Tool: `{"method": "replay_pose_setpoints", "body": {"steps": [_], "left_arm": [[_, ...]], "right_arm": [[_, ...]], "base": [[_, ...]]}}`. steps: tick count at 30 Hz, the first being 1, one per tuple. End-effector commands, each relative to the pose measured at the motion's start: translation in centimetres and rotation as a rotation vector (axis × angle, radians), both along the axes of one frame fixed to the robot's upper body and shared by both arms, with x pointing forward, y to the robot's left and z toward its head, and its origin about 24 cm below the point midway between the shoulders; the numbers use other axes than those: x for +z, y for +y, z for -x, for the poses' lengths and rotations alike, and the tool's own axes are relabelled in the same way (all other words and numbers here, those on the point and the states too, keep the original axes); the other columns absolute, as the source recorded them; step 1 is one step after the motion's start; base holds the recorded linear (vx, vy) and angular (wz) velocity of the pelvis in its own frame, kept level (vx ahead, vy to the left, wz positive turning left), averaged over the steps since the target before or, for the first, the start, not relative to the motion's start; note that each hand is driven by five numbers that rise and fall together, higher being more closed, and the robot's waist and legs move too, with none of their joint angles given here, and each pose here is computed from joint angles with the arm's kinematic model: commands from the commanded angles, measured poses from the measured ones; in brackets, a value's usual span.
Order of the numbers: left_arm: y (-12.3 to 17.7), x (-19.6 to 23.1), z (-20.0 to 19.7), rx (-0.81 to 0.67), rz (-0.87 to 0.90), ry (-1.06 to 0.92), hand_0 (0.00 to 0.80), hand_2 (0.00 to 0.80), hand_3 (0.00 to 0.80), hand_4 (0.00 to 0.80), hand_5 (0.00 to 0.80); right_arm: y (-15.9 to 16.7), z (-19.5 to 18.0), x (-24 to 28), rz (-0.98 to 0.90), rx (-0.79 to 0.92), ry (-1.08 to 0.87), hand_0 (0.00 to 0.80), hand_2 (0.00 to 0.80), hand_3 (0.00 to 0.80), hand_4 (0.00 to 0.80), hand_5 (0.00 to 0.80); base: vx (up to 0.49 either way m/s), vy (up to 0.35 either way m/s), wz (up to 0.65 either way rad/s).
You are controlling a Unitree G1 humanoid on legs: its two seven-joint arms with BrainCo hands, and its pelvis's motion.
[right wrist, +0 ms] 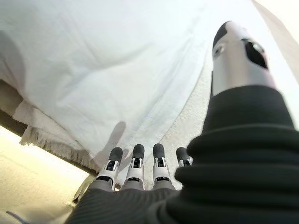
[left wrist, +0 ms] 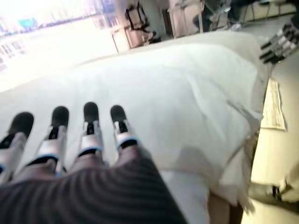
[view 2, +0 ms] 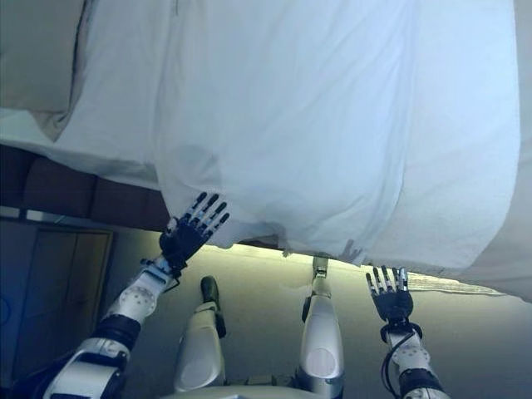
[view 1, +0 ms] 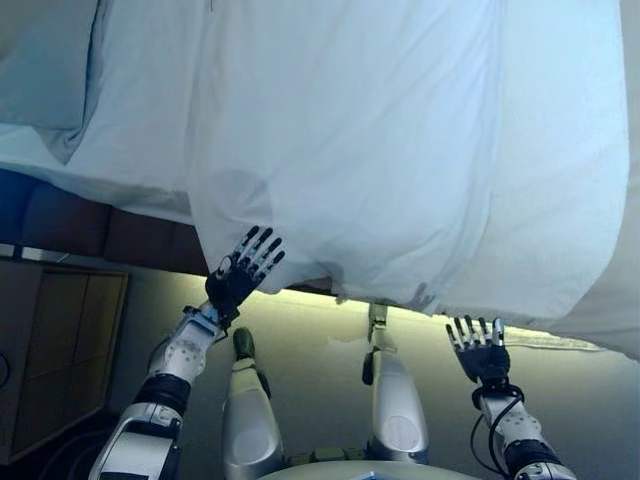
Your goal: Make the bed neatly
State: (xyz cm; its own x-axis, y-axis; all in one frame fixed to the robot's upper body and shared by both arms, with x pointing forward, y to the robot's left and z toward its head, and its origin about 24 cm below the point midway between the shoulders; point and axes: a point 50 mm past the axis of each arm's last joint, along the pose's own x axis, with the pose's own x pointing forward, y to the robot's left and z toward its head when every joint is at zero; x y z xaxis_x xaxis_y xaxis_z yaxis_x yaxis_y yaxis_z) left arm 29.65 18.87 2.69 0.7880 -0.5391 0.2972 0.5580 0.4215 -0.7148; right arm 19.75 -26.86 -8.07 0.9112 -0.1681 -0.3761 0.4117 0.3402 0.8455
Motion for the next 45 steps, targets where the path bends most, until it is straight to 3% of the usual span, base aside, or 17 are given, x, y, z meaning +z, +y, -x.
{"method": "replay_pose_setpoints", "body": {"steps": [1,12,17,29,45], "left_arm": [[-1.1,3.5,-1.6,-0.045,0.145,-0.182,0.0,0.0,0.0,0.0,0.0],[-6.6,7.7,-1.4,-0.307,0.61,-0.475,0.0,0.0,0.0,0.0,0.0],[-9.1,7.8,-1.0,-0.342,0.594,-0.49,0.0,0.0,0.0,0.0,0.0],[-10.1,10.6,-2.0,-0.457,0.528,-0.544,0.0,0.0,0.0,0.0,0.0],[-16.8,14.8,0.1,-0.869,0.339,-0.624,0.0,0.0,0.0,0.0,0.0]], "right_arm": [[-0.9,-2.5,3.0,0.092,0.04,-0.117,0.0,0.0,0.0,0.0,0.0],[-0.6,-4.0,4.0,0.112,0.027,-0.201,0.0,0.0,0.0,0.0,0.0],[0.9,-3.9,4.2,0.109,0.043,-0.26,0.0,0.0,0.0,0.0,0.0],[1.1,-7.4,8.2,0.119,-0.005,-0.449,0.0,0.0,0.0,0.0,0.0],[1.0,-11.5,11.4,0.141,-0.03,-0.488,0.0,0.0,0.0,0.0,0.0]], "base": [[-0.071,0.126,-0.02],[-0.041,0.133,0.01],[0.062,0.046,-0.28],[-0.023,-0.05,0.01],[0.005,-0.077,-0.02]]}}
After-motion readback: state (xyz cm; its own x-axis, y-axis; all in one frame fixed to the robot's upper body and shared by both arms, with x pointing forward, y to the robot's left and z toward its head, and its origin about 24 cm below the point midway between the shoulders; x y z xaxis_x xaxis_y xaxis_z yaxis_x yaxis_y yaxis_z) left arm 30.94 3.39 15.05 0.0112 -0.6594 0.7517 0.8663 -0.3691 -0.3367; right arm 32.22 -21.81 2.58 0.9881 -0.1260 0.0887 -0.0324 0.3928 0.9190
